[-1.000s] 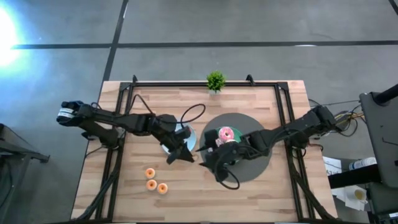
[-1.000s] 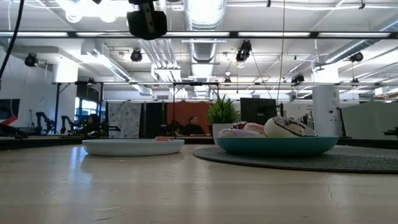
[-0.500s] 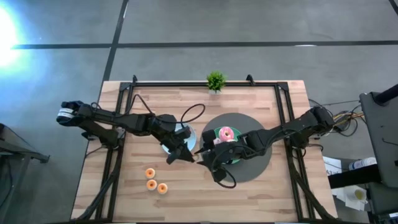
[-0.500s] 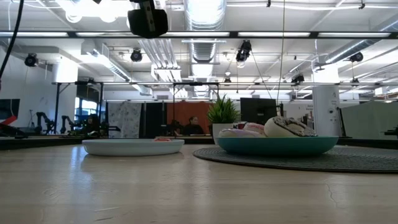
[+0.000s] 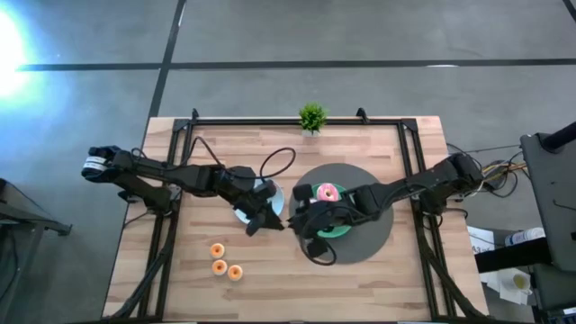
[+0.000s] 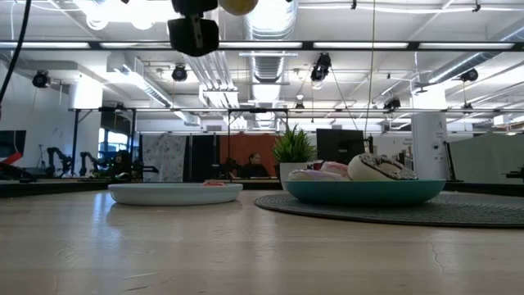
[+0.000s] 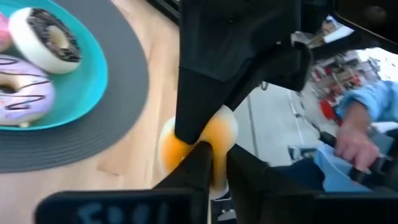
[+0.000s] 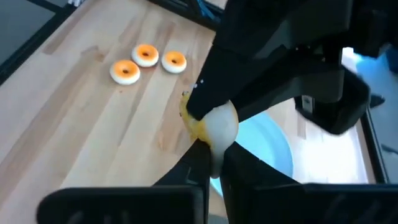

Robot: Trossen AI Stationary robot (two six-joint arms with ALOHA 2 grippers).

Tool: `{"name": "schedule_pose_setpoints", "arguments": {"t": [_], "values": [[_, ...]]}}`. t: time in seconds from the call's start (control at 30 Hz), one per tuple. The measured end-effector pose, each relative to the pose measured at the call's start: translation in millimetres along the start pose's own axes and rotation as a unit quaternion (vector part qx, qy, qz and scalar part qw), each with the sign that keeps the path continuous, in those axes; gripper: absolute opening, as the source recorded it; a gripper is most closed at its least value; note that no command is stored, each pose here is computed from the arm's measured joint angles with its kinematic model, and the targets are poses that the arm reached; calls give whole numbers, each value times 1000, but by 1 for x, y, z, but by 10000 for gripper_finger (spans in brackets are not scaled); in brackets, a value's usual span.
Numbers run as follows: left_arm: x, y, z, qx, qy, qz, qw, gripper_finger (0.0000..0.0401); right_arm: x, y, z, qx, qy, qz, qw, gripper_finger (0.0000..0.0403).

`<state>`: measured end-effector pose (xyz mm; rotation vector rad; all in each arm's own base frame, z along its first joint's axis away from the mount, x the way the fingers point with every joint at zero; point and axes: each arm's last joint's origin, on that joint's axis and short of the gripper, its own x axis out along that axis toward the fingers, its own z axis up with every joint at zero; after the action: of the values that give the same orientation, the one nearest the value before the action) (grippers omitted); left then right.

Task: Pick & Place donuts
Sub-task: Put the small yellow donut on the light blue plate

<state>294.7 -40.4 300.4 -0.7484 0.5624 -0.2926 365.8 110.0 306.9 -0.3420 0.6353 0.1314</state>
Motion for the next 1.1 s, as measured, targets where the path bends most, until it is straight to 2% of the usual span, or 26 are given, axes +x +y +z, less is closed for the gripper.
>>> {"name": "schedule_pose_setpoints", "arguments": {"t": [0.17, 0.27, 0.43, 0.53, 0.73, 0.87, 1.1], "values": [[-2, 3, -3, -4, 6, 27, 1000, 97, 1, -5, -4, 44, 14, 13, 999, 13], [-11, 3, -6, 4, 10, 64, 998, 124, 3, -10, -7, 85, 21, 25, 996, 13], [-45, -5, -20, 14, -7, 180, 983, 131, 7, -23, -16, 185, 46, 16, 982, 13], [-70, -17, -26, 30, -55, 225, 972, 129, 15, -36, -20, 266, 52, 28, 962, 13], [-102, -37, -31, 61, -146, 246, 956, 128, 53, -63, -40, 393, 71, 39, 916, 13], [-112, -41, -36, 72, -165, 260, 949, 128, 80, -81, -60, 472, 95, 53, 875, 13], [-119, -44, -44, 101, -153, 278, 943, 128, 123, -105, -89, 556, 132, 69, 818, 13]]}}
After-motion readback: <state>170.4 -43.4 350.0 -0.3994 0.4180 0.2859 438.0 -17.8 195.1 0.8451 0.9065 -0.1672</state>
